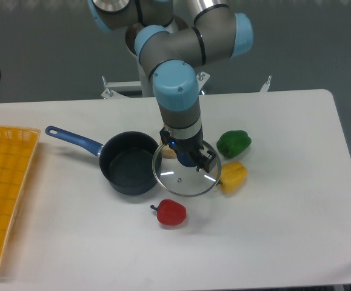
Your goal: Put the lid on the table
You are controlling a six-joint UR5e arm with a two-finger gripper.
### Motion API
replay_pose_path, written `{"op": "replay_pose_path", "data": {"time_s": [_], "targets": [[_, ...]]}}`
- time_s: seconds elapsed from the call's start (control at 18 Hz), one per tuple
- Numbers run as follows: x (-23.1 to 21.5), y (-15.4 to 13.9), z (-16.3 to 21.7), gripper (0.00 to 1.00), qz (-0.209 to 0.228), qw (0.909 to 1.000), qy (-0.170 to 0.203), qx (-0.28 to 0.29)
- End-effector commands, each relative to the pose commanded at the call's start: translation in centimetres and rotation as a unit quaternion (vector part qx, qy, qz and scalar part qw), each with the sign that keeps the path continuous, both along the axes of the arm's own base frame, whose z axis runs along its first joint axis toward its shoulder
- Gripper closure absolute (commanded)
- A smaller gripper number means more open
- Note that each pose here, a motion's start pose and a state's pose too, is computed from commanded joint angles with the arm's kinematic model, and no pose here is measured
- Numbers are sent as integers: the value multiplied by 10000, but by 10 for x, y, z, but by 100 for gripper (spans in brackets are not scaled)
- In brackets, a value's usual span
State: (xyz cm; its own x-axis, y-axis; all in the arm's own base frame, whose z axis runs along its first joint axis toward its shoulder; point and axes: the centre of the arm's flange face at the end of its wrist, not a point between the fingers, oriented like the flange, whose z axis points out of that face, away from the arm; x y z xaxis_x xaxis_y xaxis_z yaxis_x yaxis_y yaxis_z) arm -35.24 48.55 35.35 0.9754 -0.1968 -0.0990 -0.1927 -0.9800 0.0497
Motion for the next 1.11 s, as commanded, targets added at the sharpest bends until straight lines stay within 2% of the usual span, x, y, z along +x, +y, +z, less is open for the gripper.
{"op": "replay_pose_path", "data": {"time_s": [0.39,1.11], "targets": [[-1,-2,-3,39,23,10000,-17,-16],[-40,-17,-5,39,337,9994,23,10]]}}
